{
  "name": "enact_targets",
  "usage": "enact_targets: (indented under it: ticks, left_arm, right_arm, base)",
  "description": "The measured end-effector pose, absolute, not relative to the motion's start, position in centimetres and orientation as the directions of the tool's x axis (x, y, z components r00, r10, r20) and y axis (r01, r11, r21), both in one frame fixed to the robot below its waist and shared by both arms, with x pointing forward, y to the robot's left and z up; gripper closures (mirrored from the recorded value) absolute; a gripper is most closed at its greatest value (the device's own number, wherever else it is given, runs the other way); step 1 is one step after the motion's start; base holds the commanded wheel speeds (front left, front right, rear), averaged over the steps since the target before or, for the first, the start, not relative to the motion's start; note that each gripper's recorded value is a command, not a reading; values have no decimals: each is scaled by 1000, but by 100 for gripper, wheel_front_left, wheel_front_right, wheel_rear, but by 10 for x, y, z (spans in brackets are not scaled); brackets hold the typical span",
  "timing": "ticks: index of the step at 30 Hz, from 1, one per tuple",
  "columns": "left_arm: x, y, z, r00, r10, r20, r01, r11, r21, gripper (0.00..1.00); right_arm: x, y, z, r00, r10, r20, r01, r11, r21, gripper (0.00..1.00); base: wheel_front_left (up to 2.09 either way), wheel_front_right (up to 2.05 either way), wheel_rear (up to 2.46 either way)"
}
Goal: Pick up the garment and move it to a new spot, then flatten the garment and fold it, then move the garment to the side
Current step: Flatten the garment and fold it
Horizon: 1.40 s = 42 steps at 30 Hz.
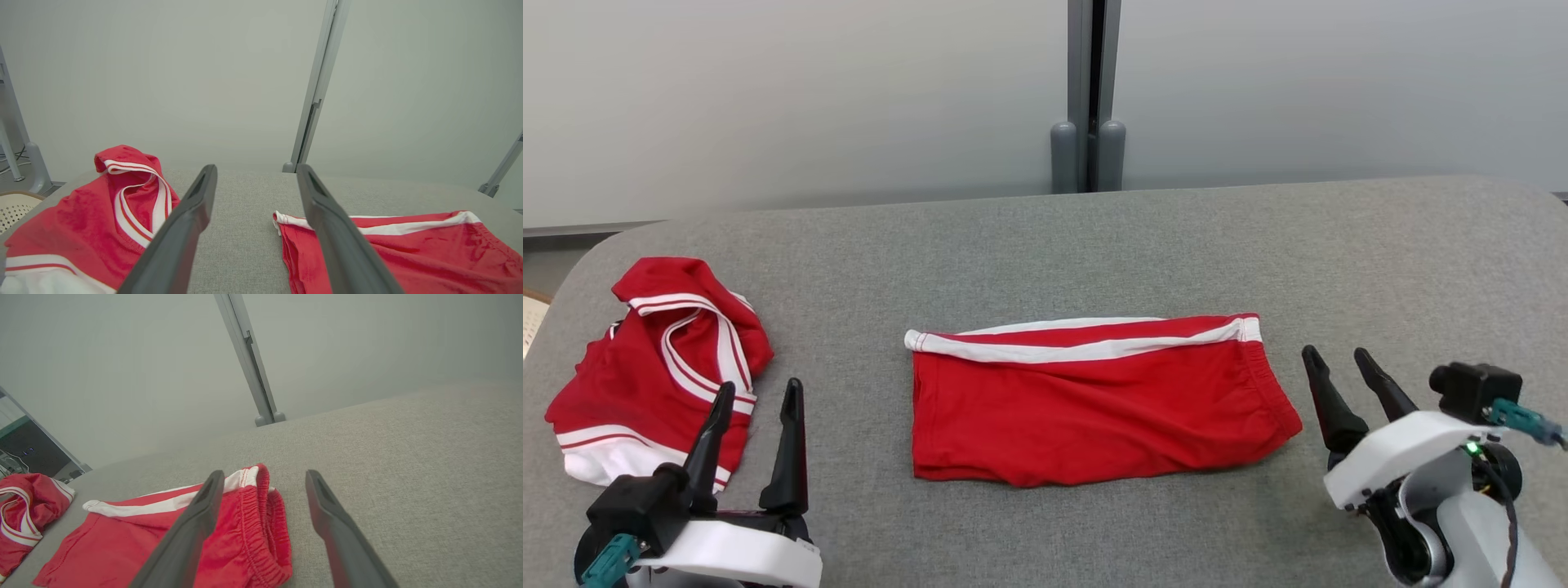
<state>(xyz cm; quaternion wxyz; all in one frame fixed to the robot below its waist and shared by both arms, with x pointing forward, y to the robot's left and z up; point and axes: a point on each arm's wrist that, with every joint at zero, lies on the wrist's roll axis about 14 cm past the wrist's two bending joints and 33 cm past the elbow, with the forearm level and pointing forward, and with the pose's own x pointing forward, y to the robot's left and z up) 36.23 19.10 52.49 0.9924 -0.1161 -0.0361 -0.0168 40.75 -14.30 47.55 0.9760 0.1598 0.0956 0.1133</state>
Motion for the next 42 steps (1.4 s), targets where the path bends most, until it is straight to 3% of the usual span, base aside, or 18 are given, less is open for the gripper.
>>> enact_targets:
  ticks: [8,16,30,31,32,33,42]
  left_arm:
    - [362,189,515,998,-30,55,43,971,-234,0]
    - [355,212,507,999,33,29,-26,974,-225,0]
    - [354,227,501,998,61,3,-59,977,-206,0]
    - [354,228,501,998,61,3,-59,977,-204,0]
    - [354,228,502,998,62,3,-60,977,-203,0]
    - [353,228,502,998,62,1,-60,978,-202,0]
    - [351,227,506,998,65,11,-61,975,-212,0]
  right_arm:
    - [433,-135,442,887,271,-374,-170,944,283,0]
    - [434,-119,396,770,294,-566,-85,926,367,0]
    - [439,-114,371,689,312,-654,14,897,443,0]
    - [439,-113,370,684,317,-657,17,894,448,14]
    - [440,-112,371,685,319,-655,18,891,454,86]
    - [440,-111,372,688,321,-651,24,886,463,100]
    - [444,-106,390,719,346,-603,30,851,524,100]
  base:
    - [0,0,0]
    - [0,0,0]
    - [0,0,0]
    - [0,0,0]
    - [0,0,0]
    - [0,0,0]
    - [0,0,0]
